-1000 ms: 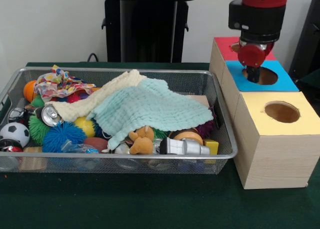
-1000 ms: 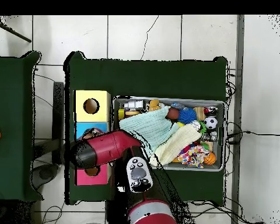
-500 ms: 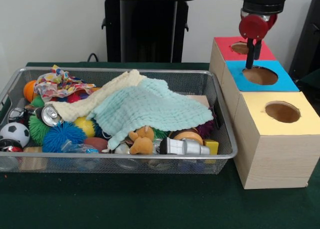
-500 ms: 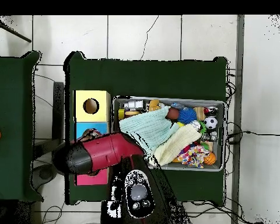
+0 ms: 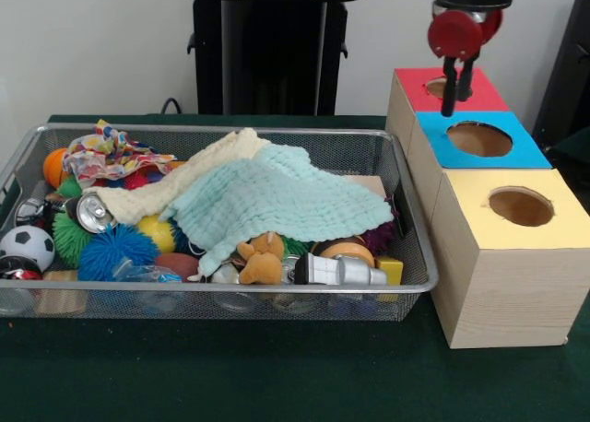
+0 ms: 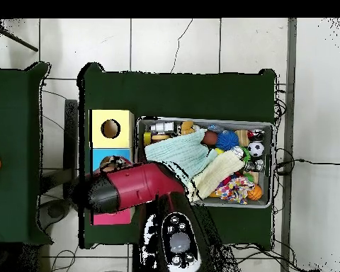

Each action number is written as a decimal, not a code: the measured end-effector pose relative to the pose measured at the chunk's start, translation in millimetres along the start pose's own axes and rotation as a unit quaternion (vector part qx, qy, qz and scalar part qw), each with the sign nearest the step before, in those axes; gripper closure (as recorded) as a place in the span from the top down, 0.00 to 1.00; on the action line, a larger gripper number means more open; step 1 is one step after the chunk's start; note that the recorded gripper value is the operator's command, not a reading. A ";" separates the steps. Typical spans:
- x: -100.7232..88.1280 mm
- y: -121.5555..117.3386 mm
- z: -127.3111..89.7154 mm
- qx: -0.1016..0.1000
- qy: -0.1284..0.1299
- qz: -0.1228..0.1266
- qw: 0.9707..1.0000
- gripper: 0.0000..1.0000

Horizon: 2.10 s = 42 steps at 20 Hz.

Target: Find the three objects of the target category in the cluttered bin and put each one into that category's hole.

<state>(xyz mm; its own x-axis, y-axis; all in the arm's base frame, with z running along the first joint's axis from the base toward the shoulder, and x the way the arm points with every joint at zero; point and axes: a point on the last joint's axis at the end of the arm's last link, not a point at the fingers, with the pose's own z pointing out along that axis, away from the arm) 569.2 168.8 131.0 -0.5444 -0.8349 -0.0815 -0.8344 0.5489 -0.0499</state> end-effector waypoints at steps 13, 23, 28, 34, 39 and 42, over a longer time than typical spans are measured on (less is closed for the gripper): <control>89.3 -65.5 8.7 0.016 0.025 0.046 0.999 1.00; 137.1 -62.2 30.0 -0.004 0.050 0.049 0.998 1.00; 159.7 -63.0 51.5 -0.014 0.063 0.039 0.997 1.00; 166.2 -87.1 73.1 -0.012 0.059 0.034 0.998 1.00; 160.2 -116.8 80.7 -0.015 0.048 0.036 0.998 1.00; 153.5 -138.7 82.3 -0.018 0.045 0.031 0.998 1.00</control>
<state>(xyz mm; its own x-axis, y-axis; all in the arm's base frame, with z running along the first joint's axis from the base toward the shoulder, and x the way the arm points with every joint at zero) 608.4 -32.2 43.5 -0.5993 -0.8005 0.0063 -0.8005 0.5992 -0.0113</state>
